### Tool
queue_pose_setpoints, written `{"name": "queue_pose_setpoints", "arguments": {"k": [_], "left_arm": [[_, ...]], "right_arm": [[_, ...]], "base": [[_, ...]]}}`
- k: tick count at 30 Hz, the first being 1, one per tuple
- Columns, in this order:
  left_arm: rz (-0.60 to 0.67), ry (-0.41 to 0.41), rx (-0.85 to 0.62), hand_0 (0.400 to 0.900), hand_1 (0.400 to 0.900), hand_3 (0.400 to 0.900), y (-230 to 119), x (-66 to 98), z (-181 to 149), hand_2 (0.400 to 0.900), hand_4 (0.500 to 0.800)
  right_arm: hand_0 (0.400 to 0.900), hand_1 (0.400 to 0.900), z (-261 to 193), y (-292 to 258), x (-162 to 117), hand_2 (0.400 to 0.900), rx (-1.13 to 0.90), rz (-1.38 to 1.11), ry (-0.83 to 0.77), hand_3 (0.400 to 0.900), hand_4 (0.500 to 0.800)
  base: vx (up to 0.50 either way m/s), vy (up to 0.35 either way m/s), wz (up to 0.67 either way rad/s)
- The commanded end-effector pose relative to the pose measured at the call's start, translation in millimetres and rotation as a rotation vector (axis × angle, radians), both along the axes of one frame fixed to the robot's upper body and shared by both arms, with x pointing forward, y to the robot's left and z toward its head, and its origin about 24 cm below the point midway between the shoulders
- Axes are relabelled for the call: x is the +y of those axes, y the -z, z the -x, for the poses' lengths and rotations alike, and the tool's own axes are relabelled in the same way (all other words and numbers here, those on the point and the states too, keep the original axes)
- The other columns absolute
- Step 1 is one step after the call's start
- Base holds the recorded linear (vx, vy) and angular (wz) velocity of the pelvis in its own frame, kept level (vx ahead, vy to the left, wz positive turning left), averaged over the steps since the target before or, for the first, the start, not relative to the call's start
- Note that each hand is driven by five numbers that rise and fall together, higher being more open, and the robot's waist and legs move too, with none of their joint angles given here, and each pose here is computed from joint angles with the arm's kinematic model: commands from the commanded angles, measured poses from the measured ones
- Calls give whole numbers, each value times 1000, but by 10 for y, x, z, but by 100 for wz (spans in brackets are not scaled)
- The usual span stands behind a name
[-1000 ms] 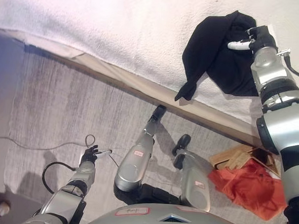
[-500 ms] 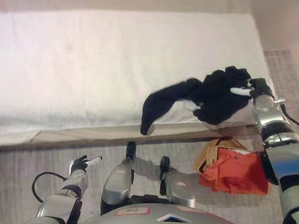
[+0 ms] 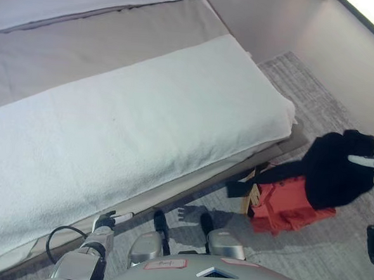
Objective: Put the clothes on the bed into the basket.
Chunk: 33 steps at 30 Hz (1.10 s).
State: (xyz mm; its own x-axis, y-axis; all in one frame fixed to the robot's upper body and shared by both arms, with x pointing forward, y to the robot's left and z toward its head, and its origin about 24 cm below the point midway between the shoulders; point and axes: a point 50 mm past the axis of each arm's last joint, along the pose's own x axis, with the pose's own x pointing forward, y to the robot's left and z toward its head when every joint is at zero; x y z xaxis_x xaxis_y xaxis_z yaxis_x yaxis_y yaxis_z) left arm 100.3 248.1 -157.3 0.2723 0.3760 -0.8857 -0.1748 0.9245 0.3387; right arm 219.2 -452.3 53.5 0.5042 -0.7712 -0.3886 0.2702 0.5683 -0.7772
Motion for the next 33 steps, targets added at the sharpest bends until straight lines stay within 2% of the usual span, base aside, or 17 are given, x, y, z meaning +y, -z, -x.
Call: {"name": "queue_pose_setpoints", "arguments": {"k": [1, 10, 23, 24, 25, 33], "left_arm": [[-59, 73, 79, 900, 900, 900, -2, 122, 133, 900, 800], [-59, 108, 88, 900, 900, 900, 3, 104, 130, 900, 800], [-40, 105, 76, 900, 900, 900, 21, 32, 121, 900, 800], [-41, 101, 76, 900, 900, 900, 21, 33, 122, 900, 800], [-42, 102, 72, 900, 900, 900, 19, 32, 109, 900, 800], [-47, 99, 78, 900, 900, 900, 23, 22, 116, 900, 800]], "right_arm": [[400, 400, 86, -525, -306, 400, -54, 170, 31, 400, 500], [400, 400, 295, -641, -462, 400, -36, 204, 87, 400, 500], [400, 400, -208, -674, -173, 400, -81, 193, -59, 400, 500], [780, 780, -241, -675, -152, 780, -81, 193, -67, 780, 728], [900, 900, -261, -671, -138, 900, -75, 197, -69, 900, 800], [900, 900, -334, -592, -62, 900, -74, 159, -71, 900, 800]], "base": [[-7, -2, -18], [-3, -4, -4], [-22, -22, 14], [-19, -23, 24], [-12, -26, 25], [2, -31, 15]]}}
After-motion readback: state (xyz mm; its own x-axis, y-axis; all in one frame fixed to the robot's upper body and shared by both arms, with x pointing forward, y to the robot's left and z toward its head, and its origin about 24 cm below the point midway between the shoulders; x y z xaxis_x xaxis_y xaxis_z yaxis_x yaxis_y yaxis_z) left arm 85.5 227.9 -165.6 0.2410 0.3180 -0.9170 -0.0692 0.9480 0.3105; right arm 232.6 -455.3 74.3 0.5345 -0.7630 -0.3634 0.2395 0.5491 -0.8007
